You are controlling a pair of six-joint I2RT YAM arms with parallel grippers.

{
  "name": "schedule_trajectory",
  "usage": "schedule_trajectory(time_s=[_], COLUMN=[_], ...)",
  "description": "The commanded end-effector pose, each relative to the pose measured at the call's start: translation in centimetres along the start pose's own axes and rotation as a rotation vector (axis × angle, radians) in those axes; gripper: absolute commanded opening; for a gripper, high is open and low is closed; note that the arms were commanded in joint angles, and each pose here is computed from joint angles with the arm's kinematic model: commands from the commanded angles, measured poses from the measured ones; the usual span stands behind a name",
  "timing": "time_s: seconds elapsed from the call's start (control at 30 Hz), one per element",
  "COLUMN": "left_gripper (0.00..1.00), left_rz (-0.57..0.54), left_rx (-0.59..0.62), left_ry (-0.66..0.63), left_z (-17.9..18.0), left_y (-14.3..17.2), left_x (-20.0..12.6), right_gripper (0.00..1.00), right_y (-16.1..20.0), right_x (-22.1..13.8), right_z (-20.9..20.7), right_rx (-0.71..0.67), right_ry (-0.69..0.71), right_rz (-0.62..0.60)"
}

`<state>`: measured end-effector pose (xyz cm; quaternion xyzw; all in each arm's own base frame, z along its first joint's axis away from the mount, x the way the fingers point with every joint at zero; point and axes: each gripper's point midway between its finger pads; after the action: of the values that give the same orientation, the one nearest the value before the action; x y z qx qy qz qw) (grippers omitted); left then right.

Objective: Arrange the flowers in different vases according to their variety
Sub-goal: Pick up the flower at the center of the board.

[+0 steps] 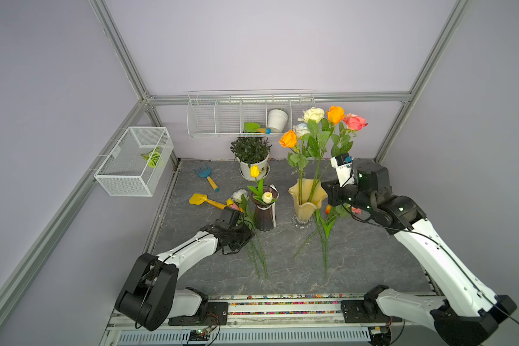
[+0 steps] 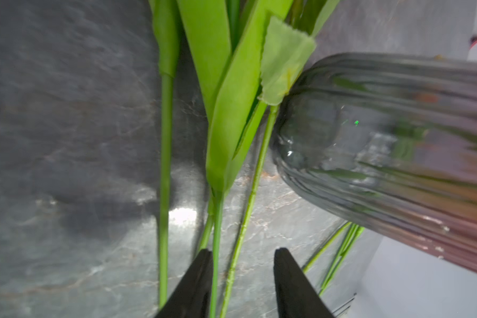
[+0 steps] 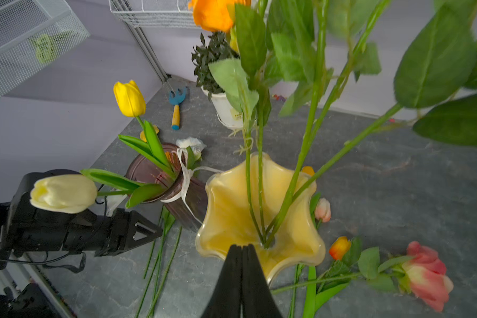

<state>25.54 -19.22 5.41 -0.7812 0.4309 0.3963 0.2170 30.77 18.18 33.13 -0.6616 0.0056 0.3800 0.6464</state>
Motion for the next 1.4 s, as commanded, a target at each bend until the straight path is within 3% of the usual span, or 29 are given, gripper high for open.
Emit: schedule_trajectory(time_s=[0.0, 0.17, 0.37, 1.03, 1.27, 1.37], left_gripper=[0.36, 0.25, 0.2, 0.18, 0.0, 0.0], left_rz=[-0.02, -0.039, -0.044, -0.024, -0.037, -0.059], left_rx=[0.017, 0.011, 0.006, 0.025, 0.042, 0.045], left_ry=[0.014, -0.015, -0.044, -0.067, -0.09, -0.105], left_z=[-0.7, -0.1, 0.7, 0.3, 0.3, 0.6], left_y=[-0.5, -1.0, -1.1, -1.1, -1.1, -1.2], left_x=[0.3, 0.7, 1.2, 3.2, 2.5, 1.7], right_gripper=[0.08, 0.06, 0.05, 0.04, 0.04, 0.04], right_y=[0.3, 0.6, 1.0, 2.0, 2.1, 2.1], right_x=[-0.5, -0.3, 0.0, -0.1, 0.1, 0.3], right_z=[0.6, 0.5, 0.3, -0.1, -0.1, 0.1], right_rx=[0.013, 0.013, 0.013, 0.002, 0.003, 0.004], right_ry=[-0.023, -0.017, -0.012, 0.013, 0.009, -0.001], right_rz=[-0.006, 0.0, 0.015, 0.031, 0.033, 0.036])
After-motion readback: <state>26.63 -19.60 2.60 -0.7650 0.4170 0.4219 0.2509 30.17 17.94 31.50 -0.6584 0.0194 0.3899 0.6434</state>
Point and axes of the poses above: each gripper's point midway between its finger pads, its own x axis out along the fingers, its own z axis along the line the jaws close on, y = z × x, and after that the axes turned 4 degrees about -x, right-handed
